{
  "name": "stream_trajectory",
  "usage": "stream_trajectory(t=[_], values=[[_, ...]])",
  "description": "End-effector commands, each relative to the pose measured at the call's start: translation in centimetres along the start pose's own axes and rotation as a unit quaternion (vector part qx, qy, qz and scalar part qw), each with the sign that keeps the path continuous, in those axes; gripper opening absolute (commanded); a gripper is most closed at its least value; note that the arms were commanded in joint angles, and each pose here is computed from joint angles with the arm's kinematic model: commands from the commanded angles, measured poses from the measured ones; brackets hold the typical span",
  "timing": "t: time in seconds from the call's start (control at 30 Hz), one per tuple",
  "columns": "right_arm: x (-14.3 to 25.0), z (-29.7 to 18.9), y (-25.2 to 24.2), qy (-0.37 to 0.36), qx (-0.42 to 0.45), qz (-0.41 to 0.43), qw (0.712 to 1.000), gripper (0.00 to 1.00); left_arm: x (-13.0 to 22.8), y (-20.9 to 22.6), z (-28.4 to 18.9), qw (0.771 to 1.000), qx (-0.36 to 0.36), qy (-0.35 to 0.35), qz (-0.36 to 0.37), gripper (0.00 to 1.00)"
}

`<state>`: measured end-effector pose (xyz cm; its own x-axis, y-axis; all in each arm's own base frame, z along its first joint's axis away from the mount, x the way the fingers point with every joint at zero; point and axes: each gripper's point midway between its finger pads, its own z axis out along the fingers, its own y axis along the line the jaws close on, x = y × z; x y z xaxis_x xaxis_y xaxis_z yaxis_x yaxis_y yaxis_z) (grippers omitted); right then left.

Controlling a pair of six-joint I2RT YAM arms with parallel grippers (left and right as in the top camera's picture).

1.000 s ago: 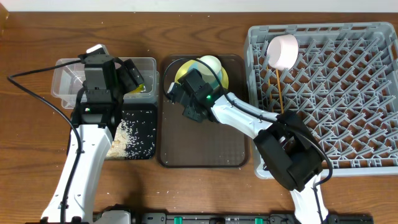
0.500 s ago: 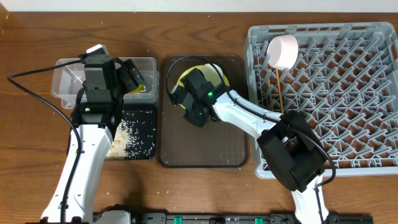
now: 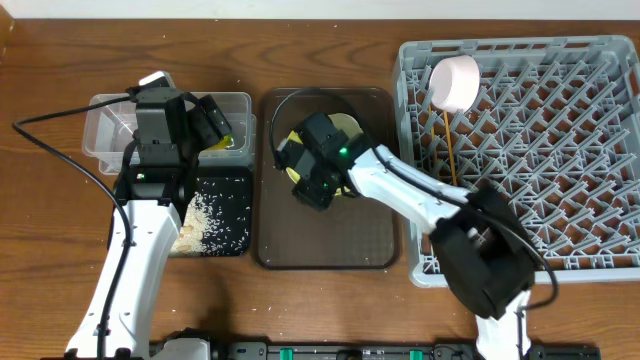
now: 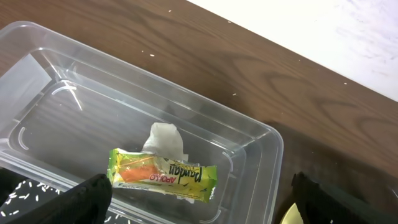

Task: Sort waste into correct bins and load items into the dishwasher rack
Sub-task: 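Position the right gripper over the white cup atop the blue bowl, then lower the right gripper and grasp the white cup's rim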

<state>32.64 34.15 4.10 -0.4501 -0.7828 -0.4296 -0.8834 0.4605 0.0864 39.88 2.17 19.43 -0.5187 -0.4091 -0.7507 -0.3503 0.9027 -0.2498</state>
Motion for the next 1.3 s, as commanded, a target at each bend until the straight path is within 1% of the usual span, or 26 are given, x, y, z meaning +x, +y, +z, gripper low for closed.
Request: stream_trajectory(t=[0.0,0.13,0.2,0.27,0.37,0.47,0.7,0.93,1.07,1.27], values=[[-3.1,-4.1,0.1,-0.063,0.014,-0.011,0.998,0.58,-0.9,-0.1,-0.4,1.000,-0.002,-0.012,0.003,0.95],[-5.1,-7.1,-0.8,-0.108,0.045,-0.017,0.993,0.53,-0.9,-0.1,-0.4,1.000,-0.002,-0.012,0.003,0.95],[-5.8,-8.6,-1.9,-0.126,0.071,-0.015,0.989,0.48,-0.9,-0.1,-0.4,1.000,-0.002,-0.012,0.003,0.95],[-6.0,-9.6,-2.9,-0.133,0.093,-0.010,0.987,0.43,-0.9,-0.1,-0.4,1.000,-0.002,-0.012,0.003,0.95],[-5.7,-10.4,-4.6,-0.134,0.117,0.002,0.984,0.39,-0.9,-0.1,-0.4,1.000,-0.002,-0.012,0.003,0.95],[-5.0,-10.7,-6.1,-0.129,0.127,0.016,0.983,0.36,-0.9,-0.1,-0.4,1.000,-0.002,-0.012,0.003,0.95],[-3.3,-11.3,-8.8,-0.119,0.140,0.046,0.982,0.34,-0.9,-0.1,-0.4,1.000,-0.002,-0.012,0.003,0.95],[-2.1,-10.5,-8.7,-0.094,0.132,0.054,0.985,0.33,-0.9,-0.1,-0.4,1.000,-0.002,-0.012,0.003,0.95],[-1.7,-9.8,-8.4,-0.084,0.125,0.053,0.987,0.22,-0.9,-0.1,-0.4,1.000,-0.002,-0.012,0.003,0.95],[-1.8,-9.6,-7.9,-0.085,0.116,0.051,0.988,0.23,-0.9,-0.1,-0.4,1.000,-0.002,-0.012,0.003,0.95]])
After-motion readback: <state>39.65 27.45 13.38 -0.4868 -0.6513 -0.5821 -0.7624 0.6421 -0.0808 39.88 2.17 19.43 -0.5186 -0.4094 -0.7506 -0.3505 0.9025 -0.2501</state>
